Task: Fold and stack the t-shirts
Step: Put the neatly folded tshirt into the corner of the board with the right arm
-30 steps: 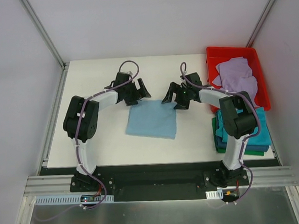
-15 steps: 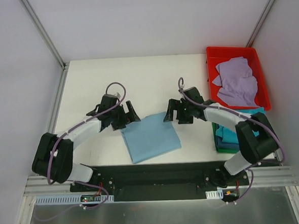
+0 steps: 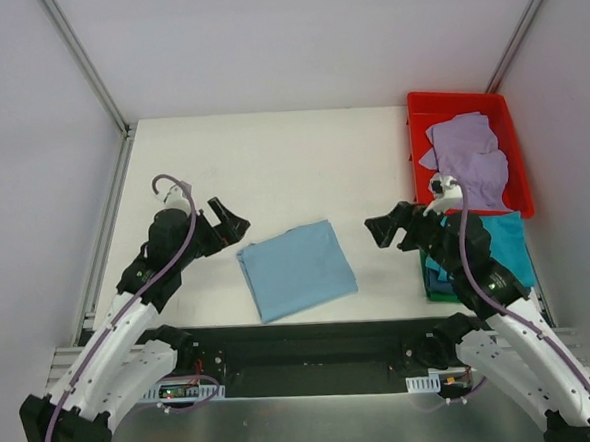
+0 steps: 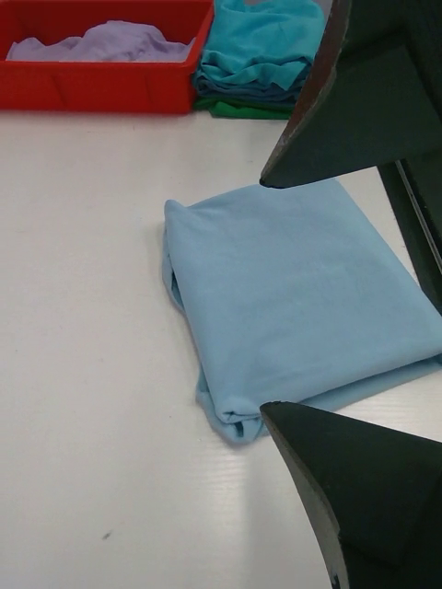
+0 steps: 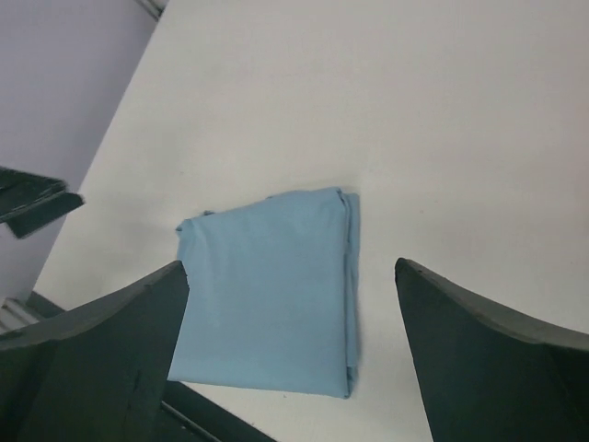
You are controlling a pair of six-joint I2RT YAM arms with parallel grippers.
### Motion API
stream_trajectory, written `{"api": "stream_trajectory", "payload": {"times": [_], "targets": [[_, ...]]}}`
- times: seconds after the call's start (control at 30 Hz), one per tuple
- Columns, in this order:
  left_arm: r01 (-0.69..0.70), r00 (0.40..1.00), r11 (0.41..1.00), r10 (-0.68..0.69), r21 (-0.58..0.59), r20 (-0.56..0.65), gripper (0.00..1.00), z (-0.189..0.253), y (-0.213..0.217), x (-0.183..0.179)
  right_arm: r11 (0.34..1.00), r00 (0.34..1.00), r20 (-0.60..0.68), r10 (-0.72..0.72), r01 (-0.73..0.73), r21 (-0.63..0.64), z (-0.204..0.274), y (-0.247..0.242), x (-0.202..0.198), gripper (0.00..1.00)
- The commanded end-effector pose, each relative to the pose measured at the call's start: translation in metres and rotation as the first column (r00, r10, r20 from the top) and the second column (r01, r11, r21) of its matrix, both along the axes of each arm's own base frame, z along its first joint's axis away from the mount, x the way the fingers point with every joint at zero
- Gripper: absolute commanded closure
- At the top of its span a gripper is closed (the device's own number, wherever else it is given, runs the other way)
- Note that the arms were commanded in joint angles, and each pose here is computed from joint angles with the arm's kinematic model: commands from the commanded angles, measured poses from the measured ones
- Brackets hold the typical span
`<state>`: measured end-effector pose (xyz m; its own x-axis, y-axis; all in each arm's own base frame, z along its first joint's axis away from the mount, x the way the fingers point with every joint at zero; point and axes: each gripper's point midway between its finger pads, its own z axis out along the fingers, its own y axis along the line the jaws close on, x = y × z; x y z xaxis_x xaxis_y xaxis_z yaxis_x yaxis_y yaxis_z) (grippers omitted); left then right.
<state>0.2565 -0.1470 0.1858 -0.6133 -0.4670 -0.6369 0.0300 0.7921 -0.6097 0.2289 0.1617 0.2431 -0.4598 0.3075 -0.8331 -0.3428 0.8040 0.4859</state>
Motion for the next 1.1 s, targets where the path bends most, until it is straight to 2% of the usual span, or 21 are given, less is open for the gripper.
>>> {"api": "stream_trajectory", "payload": {"times": [0.0,0.1,0.3,0.43,0.57,0.87,0.9,1.07], "targets": [[-0.089,0.994,0.996,0.089,0.000,-0.070,0.01,-0.026,0.021,-0.029,0.993,0.998,-0.031,-0.059,0.055,-0.103,-0.040,-0.018,0.000,0.04],[-0.075,0.992,0.997,0.070,-0.037,-0.102,0.01,-0.041,0.020,-0.047,0.983,0.991,-0.123,0.059,-0.079,-0.166,-0.060,-0.006,-0.012,0.04],[-0.094,0.975,0.996,0.091,-0.003,-0.201,0.01,-0.078,0.026,-0.062,0.946,0.945,-0.291,0.148,-0.221,-0.238,-0.096,0.019,-0.001,0.04],[-0.097,0.966,0.994,0.104,0.041,-0.237,0.01,-0.088,0.029,-0.059,0.906,0.909,-0.390,0.148,-0.283,-0.316,-0.121,0.037,0.017,0.04],[-0.080,0.969,0.996,0.089,0.050,-0.232,0.01,-0.084,0.026,-0.054,0.871,0.856,-0.489,0.168,-0.361,-0.333,-0.147,0.060,0.029,0.04],[-0.091,0.972,0.995,0.096,0.034,-0.212,0.01,-0.096,0.026,-0.054,0.790,0.768,-0.632,0.106,-0.451,-0.416,-0.205,0.085,0.025,0.01],[-0.095,0.973,0.995,0.100,0.034,-0.207,0.01,-0.096,0.028,-0.054,0.778,0.765,-0.637,0.097,-0.457,-0.431,-0.208,0.085,0.023,0.04],[-0.127,0.971,0.990,0.136,0.054,-0.194,0.01,-0.102,0.035,-0.054,0.736,0.750,-0.661,0.002,-0.449,-0.507,-0.230,0.080,0.010,0.05]]}}
